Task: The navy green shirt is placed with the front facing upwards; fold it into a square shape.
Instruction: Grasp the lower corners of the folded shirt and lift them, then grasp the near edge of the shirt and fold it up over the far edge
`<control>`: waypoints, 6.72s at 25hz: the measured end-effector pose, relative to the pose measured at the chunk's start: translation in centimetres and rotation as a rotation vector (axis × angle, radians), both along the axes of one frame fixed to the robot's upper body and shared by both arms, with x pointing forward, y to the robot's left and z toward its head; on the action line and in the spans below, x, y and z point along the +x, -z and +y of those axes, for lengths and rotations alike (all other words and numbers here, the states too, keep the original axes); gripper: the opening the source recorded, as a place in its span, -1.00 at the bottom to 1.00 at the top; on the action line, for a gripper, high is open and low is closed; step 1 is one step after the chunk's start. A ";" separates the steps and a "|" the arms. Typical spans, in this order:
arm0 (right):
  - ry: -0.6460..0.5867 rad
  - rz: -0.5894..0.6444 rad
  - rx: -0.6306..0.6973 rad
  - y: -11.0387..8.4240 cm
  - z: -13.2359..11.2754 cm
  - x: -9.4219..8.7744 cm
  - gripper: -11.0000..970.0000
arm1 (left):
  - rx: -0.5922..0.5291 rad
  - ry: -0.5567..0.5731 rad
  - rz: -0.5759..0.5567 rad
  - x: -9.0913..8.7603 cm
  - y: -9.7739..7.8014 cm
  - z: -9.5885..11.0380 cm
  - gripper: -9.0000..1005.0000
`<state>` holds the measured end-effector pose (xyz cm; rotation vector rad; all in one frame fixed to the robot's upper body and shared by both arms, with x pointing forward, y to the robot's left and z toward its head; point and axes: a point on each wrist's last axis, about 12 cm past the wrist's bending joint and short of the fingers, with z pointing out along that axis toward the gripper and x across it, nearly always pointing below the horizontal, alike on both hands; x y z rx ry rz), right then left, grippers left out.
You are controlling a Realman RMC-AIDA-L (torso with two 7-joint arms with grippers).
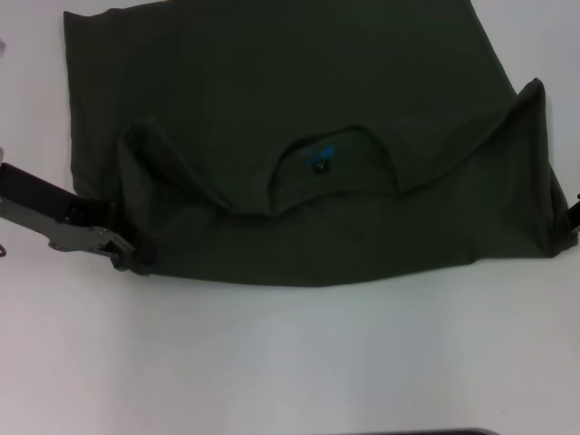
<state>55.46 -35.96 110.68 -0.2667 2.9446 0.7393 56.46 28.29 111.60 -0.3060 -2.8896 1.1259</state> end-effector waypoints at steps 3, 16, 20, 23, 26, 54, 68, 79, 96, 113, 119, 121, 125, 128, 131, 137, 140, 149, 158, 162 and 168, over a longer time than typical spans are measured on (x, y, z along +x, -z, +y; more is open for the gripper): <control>-0.016 0.019 0.013 -0.1 0.2 -0.3 -0.92 | 0.015 0.002 0.007 -0.1 0.2 0.2 -0.90; -0.105 0.053 0.059 -1.0 0.6 -1.0 -0.91 | 0.010 0.085 0.032 -0.4 -0.9 0.4 -0.90; -0.143 0.036 0.104 -2.0 0.7 -1.2 -0.91 | 0.007 0.131 0.039 -0.5 -1.9 0.8 -0.90; -0.158 0.005 0.161 -2.9 0.8 -1.2 -0.91 | 0.006 0.149 0.030 -0.4 -2.5 0.9 -0.90; -0.173 -0.038 0.231 -3.8 0.8 -1.2 -0.91 | -0.006 0.157 0.009 -0.1 -3.0 0.9 -0.90; -0.062 -0.303 0.479 -9.3 -3.8 -1.6 -0.91 | -0.051 -0.006 -0.111 1.9 -7.3 4.4 -0.90; -0.055 -0.300 0.480 -9.2 -3.9 -1.7 -0.91 | -0.069 0.001 -0.146 1.8 -8.1 4.6 -0.90; -0.062 -0.175 0.458 -6.9 -3.3 -3.2 -0.91 | -0.039 0.033 -0.069 -0.5 -5.9 5.6 -0.90; -0.056 0.024 0.327 -3.6 -3.5 -5.6 -0.92 | 0.046 0.139 0.074 -2.4 -4.1 5.2 -0.90; -0.071 -0.147 0.434 -6.3 -1.9 -2.3 -0.92 | 0.057 0.073 -0.077 1.3 -6.1 3.9 -0.90; -0.078 -0.191 0.458 -6.8 -0.7 -1.1 -0.92 | 0.050 -0.004 -0.135 2.4 -6.4 4.2 -0.90; -0.065 -0.211 0.450 -7.0 -0.6 -0.6 -0.92 | 0.052 -0.048 -0.156 2.8 -6.4 4.4 -0.90; 0.003 -0.266 0.429 -7.2 -1.1 0.4 -0.92 | 0.066 -0.117 -0.186 3.5 -6.2 4.7 -0.90; 0.060 -0.307 0.419 -7.3 -1.6 1.0 -0.92 | 0.081 -0.170 -0.202 3.9 -5.9 4.7 -0.90; 0.100 -0.334 0.407 -7.1 -1.7 1.5 -0.92 | 0.095 -0.220 -0.220 4.4 -5.6 4.7 -0.90; 0.135 -0.377 0.402 -7.0 -0.8 2.7 -0.92 | 0.098 -0.250 -0.259 5.3 -5.6 3.8 -0.90; 0.144 -0.380 0.410 -7.1 -0.1 3.4 -0.92 | 0.100 -0.267 -0.277 5.7 -5.7 3.5 -0.89; 0.171 -0.398 0.403 -7.2 0.7 4.4 -0.91 | 0.097 -0.341 -0.353 7.1 -6.2 2.9 -0.89; 0.280 -0.430 0.382 -5.8 1.2 5.4 -0.91 | 0.179 -0.377 -0.380 8.0 -5.6 1.8 -0.88; 0.286 -0.453 0.365 -5.8 1.6 6.2 -0.91 | 0.218 -0.404 -0.393 8.2 -5.3 1.7 -0.88; 0.292 -0.476 0.324 -5.3 2.3 6.9 -0.92 | 0.220 -0.427 -0.420 8.6 -5.3 1.6 -0.87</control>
